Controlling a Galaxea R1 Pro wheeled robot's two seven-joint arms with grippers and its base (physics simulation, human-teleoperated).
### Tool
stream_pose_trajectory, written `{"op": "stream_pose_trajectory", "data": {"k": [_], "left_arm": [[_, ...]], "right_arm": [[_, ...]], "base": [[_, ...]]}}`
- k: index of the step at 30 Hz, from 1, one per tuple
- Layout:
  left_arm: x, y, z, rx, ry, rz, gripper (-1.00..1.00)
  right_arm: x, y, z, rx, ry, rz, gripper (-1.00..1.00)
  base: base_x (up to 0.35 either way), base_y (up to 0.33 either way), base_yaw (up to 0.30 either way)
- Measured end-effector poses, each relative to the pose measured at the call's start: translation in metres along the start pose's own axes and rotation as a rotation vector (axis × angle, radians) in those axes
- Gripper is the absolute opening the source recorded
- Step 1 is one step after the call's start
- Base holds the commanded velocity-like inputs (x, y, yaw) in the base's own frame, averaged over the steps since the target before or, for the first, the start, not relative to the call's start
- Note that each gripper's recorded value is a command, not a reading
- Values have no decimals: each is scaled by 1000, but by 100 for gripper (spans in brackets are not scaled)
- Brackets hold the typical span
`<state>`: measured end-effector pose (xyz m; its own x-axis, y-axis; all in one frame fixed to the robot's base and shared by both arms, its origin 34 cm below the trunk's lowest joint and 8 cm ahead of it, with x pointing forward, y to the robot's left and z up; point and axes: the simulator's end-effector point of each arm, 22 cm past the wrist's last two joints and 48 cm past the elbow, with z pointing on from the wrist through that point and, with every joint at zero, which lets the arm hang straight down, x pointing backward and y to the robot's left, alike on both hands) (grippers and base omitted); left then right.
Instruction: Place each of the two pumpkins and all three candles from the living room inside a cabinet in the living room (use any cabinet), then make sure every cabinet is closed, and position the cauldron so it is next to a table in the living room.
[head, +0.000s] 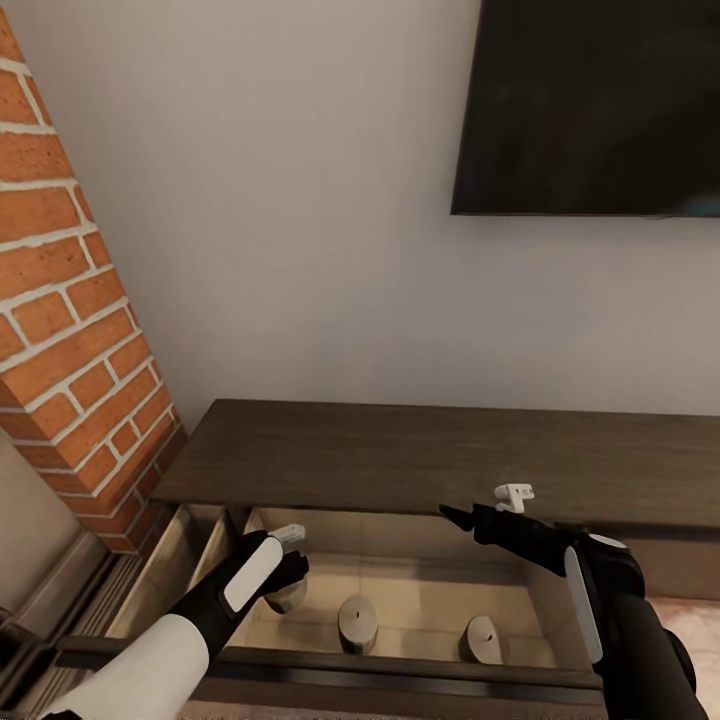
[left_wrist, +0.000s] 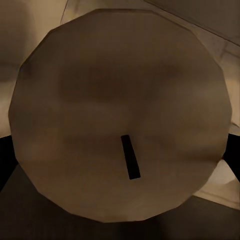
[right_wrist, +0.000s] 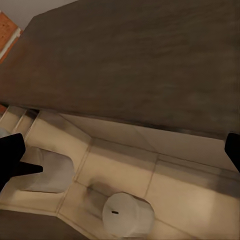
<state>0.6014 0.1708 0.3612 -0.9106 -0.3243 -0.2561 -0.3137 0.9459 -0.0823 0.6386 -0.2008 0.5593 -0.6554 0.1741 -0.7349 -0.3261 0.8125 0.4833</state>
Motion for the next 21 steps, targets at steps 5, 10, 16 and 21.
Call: {"op": "stream_pose_trajectory", "data": {"k": [5,10,16,21], "left_arm": [[6,1,10,-3,2,5,-100],[11,1,19,0,0,9,-100],[17,1,30,2,-1,15,-100],[23,16,38,-65,-1,18,-100]], "right_arm": [[10,-4,4,-1,0,0,100],[20,-9,7,0,0,0,100],[32,-14,11,0,0,-1,100],[42,-18,14,-1,-1,0,100]], "base": [[0,0,0],[0,0,0],[0,0,0],[0,0,0]]}}
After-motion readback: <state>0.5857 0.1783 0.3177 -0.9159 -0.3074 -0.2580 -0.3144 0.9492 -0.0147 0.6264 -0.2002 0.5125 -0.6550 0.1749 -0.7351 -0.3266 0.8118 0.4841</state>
